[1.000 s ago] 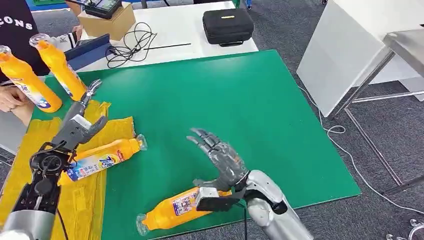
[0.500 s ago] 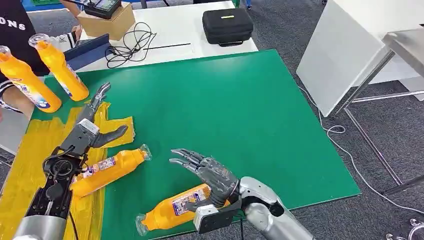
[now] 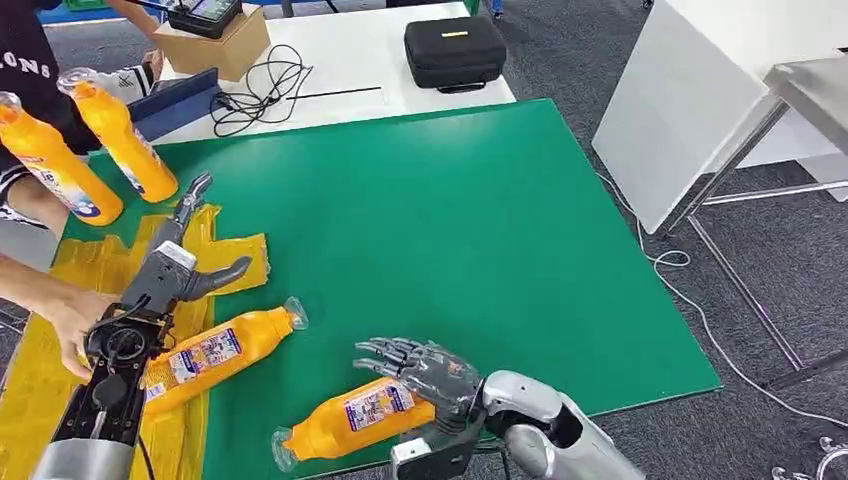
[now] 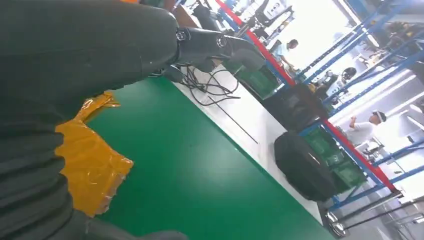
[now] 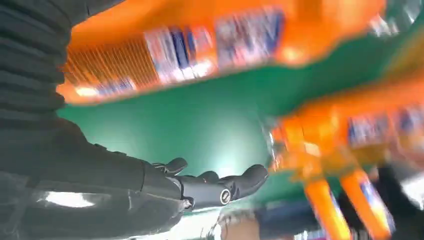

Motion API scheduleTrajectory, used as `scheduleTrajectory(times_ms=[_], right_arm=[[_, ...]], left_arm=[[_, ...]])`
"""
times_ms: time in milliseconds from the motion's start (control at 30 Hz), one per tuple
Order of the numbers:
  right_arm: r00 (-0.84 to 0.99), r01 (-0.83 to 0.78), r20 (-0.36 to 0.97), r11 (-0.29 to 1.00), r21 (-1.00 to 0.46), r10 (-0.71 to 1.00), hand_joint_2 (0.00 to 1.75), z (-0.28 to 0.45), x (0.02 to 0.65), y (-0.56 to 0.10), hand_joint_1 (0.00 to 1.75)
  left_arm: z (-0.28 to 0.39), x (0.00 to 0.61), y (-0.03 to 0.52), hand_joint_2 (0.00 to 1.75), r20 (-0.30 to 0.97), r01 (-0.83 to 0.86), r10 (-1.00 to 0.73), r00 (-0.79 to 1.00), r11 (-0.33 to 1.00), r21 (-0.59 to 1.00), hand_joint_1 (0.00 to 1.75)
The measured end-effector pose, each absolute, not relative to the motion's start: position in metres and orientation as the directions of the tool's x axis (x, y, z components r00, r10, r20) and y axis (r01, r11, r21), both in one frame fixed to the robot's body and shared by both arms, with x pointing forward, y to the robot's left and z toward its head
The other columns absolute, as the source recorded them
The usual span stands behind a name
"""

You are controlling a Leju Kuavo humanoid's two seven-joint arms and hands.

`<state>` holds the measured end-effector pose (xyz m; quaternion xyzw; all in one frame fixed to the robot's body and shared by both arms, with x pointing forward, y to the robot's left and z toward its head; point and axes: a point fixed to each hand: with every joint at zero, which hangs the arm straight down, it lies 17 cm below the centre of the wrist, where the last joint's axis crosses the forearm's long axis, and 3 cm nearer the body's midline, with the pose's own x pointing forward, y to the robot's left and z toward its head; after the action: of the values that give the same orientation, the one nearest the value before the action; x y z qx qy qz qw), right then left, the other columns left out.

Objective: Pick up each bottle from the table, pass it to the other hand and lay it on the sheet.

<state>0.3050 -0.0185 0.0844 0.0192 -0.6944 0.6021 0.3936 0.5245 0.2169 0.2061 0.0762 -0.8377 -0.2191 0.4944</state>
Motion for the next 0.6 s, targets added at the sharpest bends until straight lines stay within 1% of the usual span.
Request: scheduleTrajectory(times_ms=[167, 300, 533, 600], right_arm=[[-0.693, -0.512, 0.555, 0.228, -0.828, 0.46, 1.75, 0.072, 0.298, -0.023, 0.0], [-0.695, -0.518, 0.519, 0.153, -0.841, 0.497, 1.75, 0.057, 0.296, -0.029, 0.0], [-0.718, -0.447, 0.348, -0.015, -0.895, 0.602, 1.75, 0.027, 0.308, -0.054, 0.0], [-0.723, -0.437, 0.32, -0.047, -0.898, 0.612, 1.75, 0.021, 0.31, -0.061, 0.0]], left_arm=[[0.206, 0.525, 0.218, 1.75, 0.796, 0.087, -0.344, -0.498, 0.894, 0.44, 0.0], [0.205, 0.525, 0.216, 1.75, 0.802, 0.096, -0.338, -0.493, 0.895, 0.436, 0.0], [0.203, 0.526, 0.219, 1.75, 0.813, 0.092, -0.334, -0.476, 0.901, 0.424, 0.0], [0.202, 0.526, 0.22, 1.75, 0.817, 0.093, -0.331, -0.473, 0.903, 0.42, 0.0]])
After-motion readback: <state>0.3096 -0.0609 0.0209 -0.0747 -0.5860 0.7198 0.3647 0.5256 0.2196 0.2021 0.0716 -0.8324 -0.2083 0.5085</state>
